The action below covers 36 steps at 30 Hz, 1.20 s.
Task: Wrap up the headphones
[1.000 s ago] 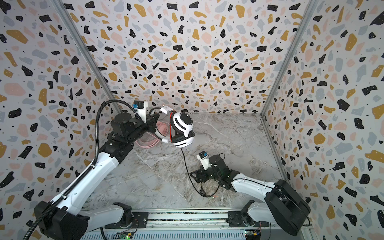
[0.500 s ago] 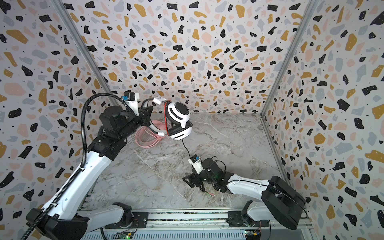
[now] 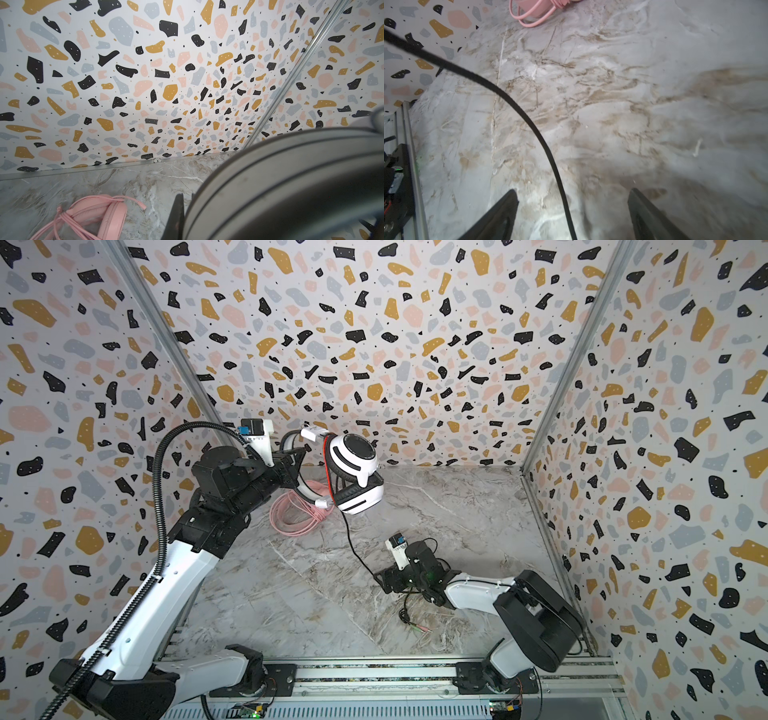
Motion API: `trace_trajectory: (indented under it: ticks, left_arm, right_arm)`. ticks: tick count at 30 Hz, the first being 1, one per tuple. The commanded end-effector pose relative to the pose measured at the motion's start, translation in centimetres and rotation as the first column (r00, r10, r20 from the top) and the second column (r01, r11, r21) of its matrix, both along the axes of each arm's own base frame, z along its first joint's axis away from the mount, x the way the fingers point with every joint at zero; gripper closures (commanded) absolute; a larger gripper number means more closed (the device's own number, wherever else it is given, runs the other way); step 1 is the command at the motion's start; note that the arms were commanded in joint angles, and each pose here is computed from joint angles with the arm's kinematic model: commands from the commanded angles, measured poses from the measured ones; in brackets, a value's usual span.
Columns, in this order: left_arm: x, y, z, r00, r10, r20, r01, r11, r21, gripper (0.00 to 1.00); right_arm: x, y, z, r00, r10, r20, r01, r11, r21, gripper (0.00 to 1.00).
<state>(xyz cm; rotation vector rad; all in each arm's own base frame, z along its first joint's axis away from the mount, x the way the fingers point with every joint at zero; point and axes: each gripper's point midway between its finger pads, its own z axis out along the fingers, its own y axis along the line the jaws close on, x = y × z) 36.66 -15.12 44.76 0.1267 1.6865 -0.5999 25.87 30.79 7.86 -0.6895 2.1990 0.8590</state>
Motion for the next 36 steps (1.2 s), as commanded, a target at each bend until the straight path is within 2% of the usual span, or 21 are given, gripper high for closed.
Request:
trace_trajectory:
  ticks: [1, 8, 13, 18, 25, 31, 34, 36]
  left_arm:
    - [-1.6, 0.3, 6.0, 0.99, -0.013, 0.137, 0.028, 0.994, -0.106, 1.0]
    - [-2.2, 0.6, 7.2, 0.989, -0.006, 0.148, 0.021, 0.995, -0.101, 1.0]
    - [-2.3, 0.6, 7.9, 0.988, -0.009, 0.155, 0.028, 0.993, -0.117, 1.0]
    - [-2.1, 0.9, 7.9, 0.988, 0.007, 0.154, 0.008, 0.995, -0.098, 1.0]
    - [0.3, 3.6, 5.9, 0.981, 0.172, 0.09, -0.159, 0.978, -0.132, 1.0]
    - [3.6, 7.4, 2.6, 0.922, 0.387, -0.019, -0.384, 0.905, -0.182, 1.0]
    - [4.5, 9.8, 0.8, 0.869, 0.493, -0.045, -0.493, 0.851, -0.179, 1.0]
    - [4.6, 11.7, -0.7, 0.811, 0.582, -0.063, -0.584, 0.794, -0.168, 1.0]
  right_arm:
    - [0.1, 4.1, 2.3, 0.992, 0.119, 0.034, -0.121, 0.987, 0.101, 0.17]
    - [-0.2, 6.7, 0.9, 0.986, 0.169, 0.005, -0.169, 0.977, 0.127, 0.2]
    - [1.0, 6.9, -0.9, 0.986, 0.167, -0.022, -0.162, 0.977, 0.141, 0.31]
    - [0.5, 6.1, -1.0, 0.986, 0.164, -0.022, -0.16, 0.977, 0.143, 0.71]
    - [-2.3, 2.3, -0.7, 0.994, 0.111, 0.012, -0.112, 0.993, 0.047, 0.99]
    - [-6.9, -0.5, -0.5, 0.994, 0.102, 0.036, -0.1, 0.993, -0.058, 1.0]
    - [-8.6, -1.8, 0.5, 0.995, 0.081, 0.063, -0.076, 0.994, -0.079, 1.0]
    - [-9.2, -2.7, 1.5, 0.994, 0.058, 0.089, -0.05, 0.995, -0.082, 1.0]
